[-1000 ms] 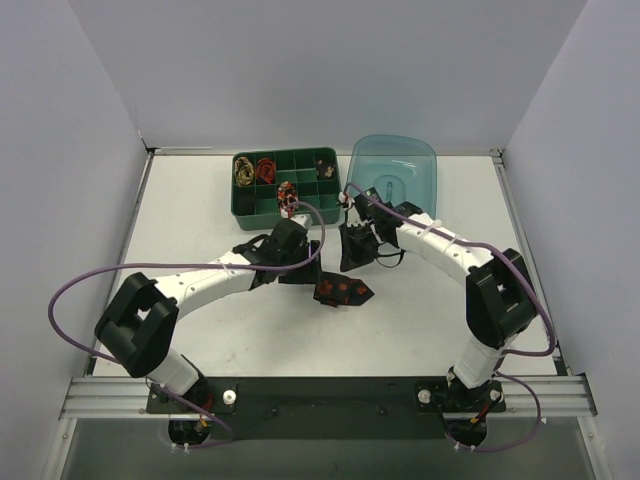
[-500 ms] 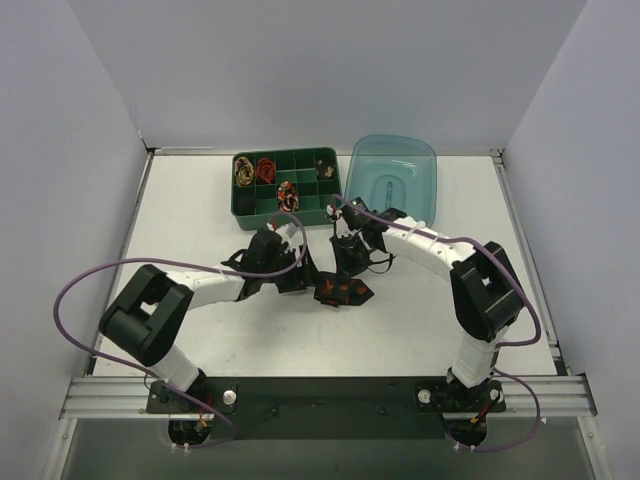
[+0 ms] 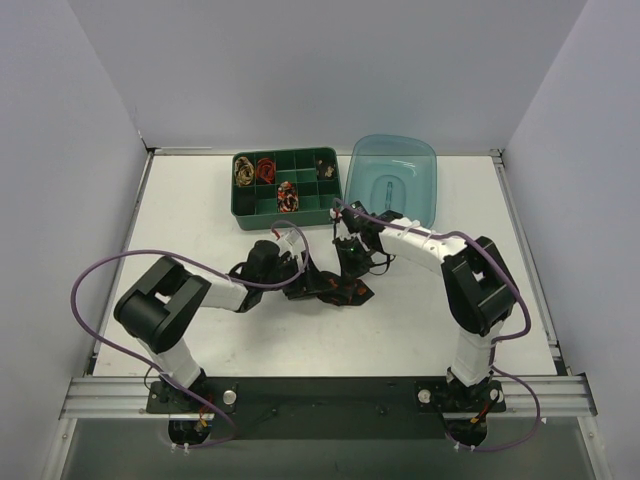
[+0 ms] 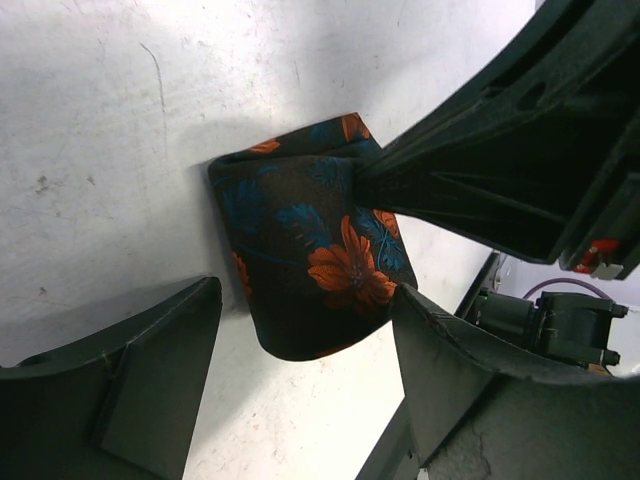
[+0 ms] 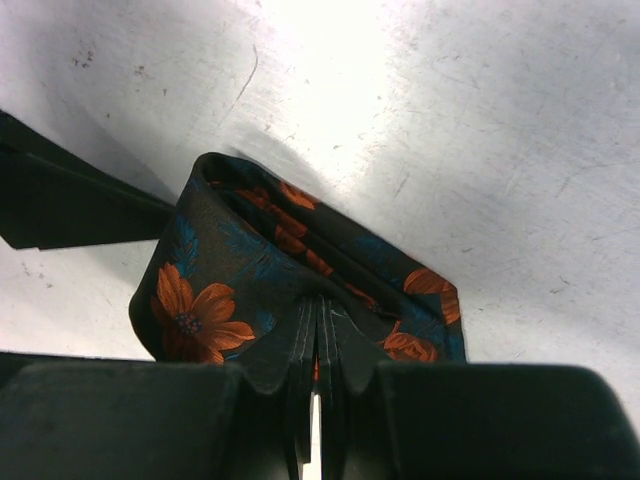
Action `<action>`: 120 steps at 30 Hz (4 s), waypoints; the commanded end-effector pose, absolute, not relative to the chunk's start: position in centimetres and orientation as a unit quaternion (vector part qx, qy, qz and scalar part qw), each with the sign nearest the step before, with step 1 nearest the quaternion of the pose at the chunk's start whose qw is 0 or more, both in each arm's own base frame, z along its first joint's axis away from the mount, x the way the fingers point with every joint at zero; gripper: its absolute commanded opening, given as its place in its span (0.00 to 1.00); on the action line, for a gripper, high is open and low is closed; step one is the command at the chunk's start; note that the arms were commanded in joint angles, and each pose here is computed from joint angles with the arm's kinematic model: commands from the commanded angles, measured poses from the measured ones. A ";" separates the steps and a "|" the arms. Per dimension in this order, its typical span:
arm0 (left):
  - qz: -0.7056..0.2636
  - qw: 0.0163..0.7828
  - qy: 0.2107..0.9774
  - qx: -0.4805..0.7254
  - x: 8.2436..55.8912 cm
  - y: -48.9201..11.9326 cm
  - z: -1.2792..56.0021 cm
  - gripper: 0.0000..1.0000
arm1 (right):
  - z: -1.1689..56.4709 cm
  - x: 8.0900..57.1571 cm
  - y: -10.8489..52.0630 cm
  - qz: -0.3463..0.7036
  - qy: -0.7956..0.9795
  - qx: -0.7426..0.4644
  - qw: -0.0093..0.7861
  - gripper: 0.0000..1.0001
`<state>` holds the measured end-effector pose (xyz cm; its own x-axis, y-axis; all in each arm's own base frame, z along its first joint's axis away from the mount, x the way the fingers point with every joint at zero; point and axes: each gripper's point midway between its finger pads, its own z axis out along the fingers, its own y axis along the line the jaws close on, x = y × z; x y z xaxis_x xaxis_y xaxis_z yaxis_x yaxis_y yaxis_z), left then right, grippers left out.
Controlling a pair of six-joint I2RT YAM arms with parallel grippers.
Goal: Roll the ties
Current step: Roll the tie at the center of the board, then pick up the tie at the center of the board.
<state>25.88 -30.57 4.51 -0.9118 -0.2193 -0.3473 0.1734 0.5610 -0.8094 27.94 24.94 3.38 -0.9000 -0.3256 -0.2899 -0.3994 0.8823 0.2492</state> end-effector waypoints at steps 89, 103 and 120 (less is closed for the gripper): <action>-0.425 0.324 0.844 -0.032 27.7 -30.1 7.0 0.76 | 5.3 25.4 19.0 0.243 0.967 0.019 0.080 0.66; -0.463 0.301 0.833 -0.037 30.4 -29.6 5.8 0.77 | 3.4 26.3 19.6 0.349 0.929 0.084 0.090 0.86; -0.493 0.269 0.827 -0.035 28.9 -31.4 4.7 0.72 | 2.7 25.8 21.5 0.387 0.915 0.093 0.063 0.73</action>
<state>29.12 -30.69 4.35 -0.8530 -0.3253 -0.4080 0.1890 0.5363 -0.8226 26.47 20.93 3.03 -0.9727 0.2188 -0.0777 0.1023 0.7042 0.7026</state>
